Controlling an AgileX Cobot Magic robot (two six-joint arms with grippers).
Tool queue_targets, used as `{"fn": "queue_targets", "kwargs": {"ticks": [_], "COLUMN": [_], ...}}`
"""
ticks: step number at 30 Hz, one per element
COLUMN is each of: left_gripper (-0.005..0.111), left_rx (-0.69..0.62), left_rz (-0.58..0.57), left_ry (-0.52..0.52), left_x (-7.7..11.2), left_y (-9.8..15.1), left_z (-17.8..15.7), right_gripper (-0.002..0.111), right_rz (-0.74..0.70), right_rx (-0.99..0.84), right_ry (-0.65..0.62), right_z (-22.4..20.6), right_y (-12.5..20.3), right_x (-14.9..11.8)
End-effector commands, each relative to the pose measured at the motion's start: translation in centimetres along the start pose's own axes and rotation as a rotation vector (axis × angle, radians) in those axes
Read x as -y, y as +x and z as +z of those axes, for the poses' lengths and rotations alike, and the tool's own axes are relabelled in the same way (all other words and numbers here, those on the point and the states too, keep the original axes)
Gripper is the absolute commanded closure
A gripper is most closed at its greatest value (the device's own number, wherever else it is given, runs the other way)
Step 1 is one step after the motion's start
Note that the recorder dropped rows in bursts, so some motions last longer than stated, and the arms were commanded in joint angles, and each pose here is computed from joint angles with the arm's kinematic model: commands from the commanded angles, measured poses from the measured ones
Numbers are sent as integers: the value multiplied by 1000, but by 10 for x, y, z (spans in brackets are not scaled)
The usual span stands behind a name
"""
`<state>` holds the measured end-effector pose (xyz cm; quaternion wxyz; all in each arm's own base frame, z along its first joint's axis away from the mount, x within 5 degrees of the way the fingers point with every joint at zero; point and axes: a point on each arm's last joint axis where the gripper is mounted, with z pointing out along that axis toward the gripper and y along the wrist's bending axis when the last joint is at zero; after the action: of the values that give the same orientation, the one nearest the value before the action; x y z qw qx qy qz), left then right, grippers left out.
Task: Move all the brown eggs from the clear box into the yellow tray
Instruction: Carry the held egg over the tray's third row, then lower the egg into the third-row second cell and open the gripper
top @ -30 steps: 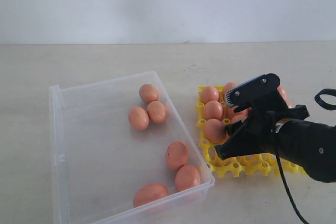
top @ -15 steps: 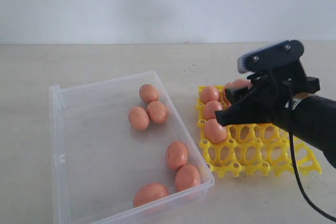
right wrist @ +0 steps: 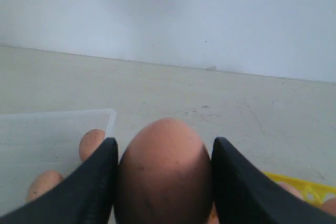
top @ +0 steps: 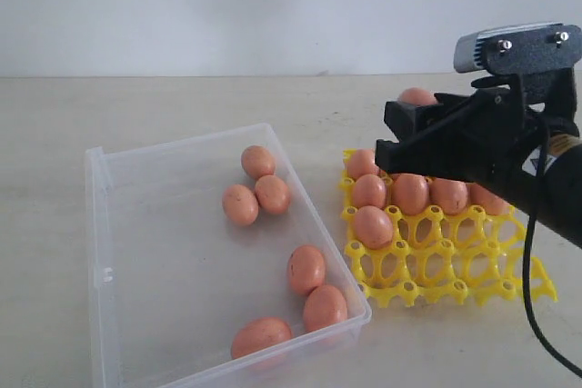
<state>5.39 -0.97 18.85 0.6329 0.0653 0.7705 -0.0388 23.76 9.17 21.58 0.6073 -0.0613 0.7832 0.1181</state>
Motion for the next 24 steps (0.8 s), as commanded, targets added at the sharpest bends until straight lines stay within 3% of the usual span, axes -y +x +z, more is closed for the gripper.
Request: {"fn": "queue_targets", "kwargs": {"ticks": [1,6,11,20,24], "left_gripper": [103,103,103,103,103], "left_rx": [5,5,5,5,5], "left_rz": [3,3,3,3,3], "left_ry": [3,3,3,3,3], "left_x": [0,0,0,0,0], "left_y": [1,1,1,1,1], "left_z": [0,0,0,0,0], "right_gripper": [108,108,108,108,108], "right_rz": [90,75,-44,-25,-97], "right_rx": [39,-47,-128,-378,-372], "right_ry": [12,21,5,26,4], "right_z": [-11,-20,-22,-10,-5], "right_y": [11,33,42,82,89], "right_x": [6,10,9,11,11]}}
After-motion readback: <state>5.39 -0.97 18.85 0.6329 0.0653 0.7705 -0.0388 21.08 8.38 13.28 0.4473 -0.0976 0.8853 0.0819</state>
